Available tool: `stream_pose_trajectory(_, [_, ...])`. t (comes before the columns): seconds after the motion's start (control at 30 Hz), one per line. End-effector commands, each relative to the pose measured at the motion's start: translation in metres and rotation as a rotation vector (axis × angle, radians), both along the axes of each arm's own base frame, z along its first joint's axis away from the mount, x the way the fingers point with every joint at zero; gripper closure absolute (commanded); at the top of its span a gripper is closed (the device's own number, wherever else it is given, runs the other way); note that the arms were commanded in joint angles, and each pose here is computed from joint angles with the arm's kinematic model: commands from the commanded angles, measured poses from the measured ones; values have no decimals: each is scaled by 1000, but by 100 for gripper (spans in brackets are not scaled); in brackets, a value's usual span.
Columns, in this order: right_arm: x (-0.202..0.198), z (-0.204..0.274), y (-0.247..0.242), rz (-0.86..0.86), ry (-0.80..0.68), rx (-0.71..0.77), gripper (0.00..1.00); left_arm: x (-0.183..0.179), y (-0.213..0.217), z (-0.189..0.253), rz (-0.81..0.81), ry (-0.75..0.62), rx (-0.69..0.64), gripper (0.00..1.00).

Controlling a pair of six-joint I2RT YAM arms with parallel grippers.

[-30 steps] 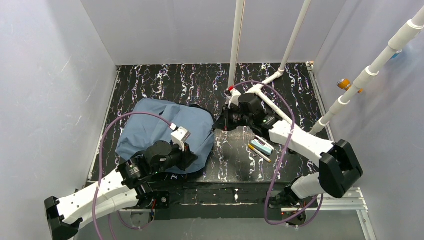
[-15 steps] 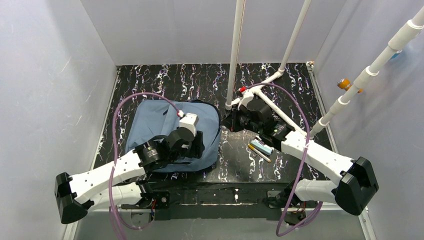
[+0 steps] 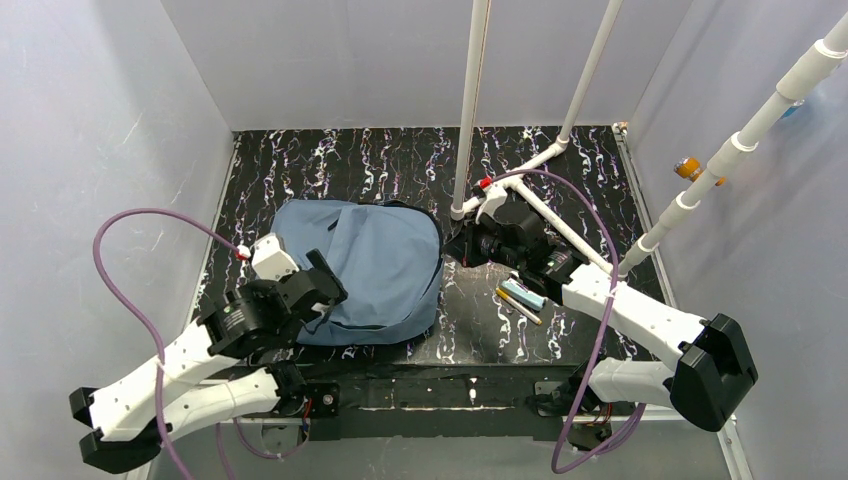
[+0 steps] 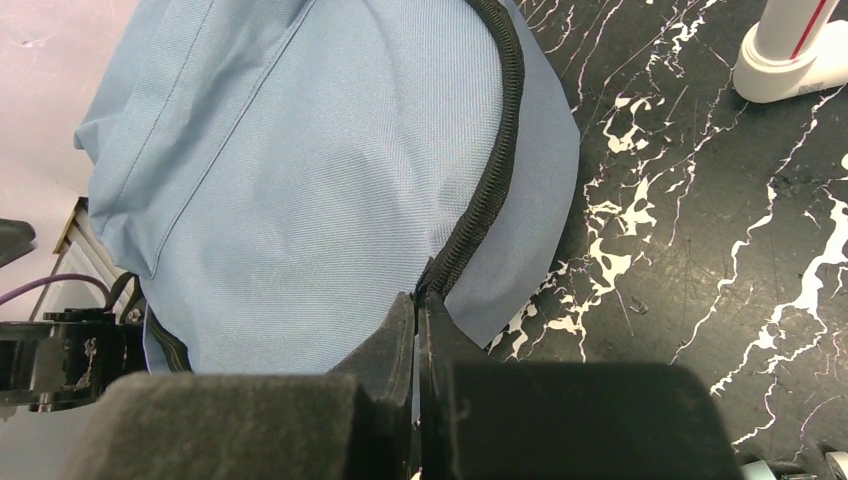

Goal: Pack the student bag
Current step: Zip the student bag at the center of the board.

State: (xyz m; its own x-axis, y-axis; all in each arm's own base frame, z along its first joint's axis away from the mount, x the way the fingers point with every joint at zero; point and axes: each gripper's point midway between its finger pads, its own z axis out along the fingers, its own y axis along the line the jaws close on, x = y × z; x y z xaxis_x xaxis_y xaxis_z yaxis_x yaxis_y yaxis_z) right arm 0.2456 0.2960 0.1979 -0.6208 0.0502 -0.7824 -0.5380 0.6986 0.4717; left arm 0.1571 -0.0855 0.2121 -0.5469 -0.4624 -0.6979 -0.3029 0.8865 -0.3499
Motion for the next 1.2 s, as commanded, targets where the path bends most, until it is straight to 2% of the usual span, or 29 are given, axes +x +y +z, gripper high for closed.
stream_pose_trajectory(0.0, [1,27,11,40,-79,75,99,-3,38,-26,179,120,136,2])
stream_pose_trajectory(0.1, [-2,28,8,46,-78,68,99,9,30,-56,191,204,22,2])
stream_pose_trajectory(0.2, [-6,26,6,56,-74,65,99,39,26,-67,162,123,-60,2])
stream_pose_trajectory(0.4, [-41,12,29,178,-48,37,99,108,50,-67,130,47,73,2])
stream_pose_trajectory(0.47, [-59,4,41,225,-32,38,99,138,60,-66,135,44,51,2])
stream_pose_trajectory(0.63, [-92,-13,72,313,-7,38,99,213,43,-39,-34,-41,42,2])
stream_pose_trajectory(0.73, [-92,-10,84,323,-28,47,99,232,23,-15,-133,-93,-2,2])
stream_pose_trajectory(0.83, [-83,2,94,305,-59,73,99,217,11,0,-185,-110,-40,2])
stream_pose_trajectory(0.97, [-78,13,101,293,-70,102,99,154,2,-2,-252,-88,2,3])
stream_pose_trajectory(1.07, [-76,18,99,262,-66,132,99,104,-15,-6,-368,-118,17,7])
stream_pose_trajectory(1.1, [-76,21,98,252,-65,146,99,86,-27,-4,-436,-151,-5,12])
stream_pose_trajectory(1.13, [-75,24,96,232,-60,162,99,59,-51,-3,-584,-190,-48,17])
stream_pose_trajectory(1.17, [-72,31,92,185,-45,200,99,32,-77,-8,-805,-240,42,17])
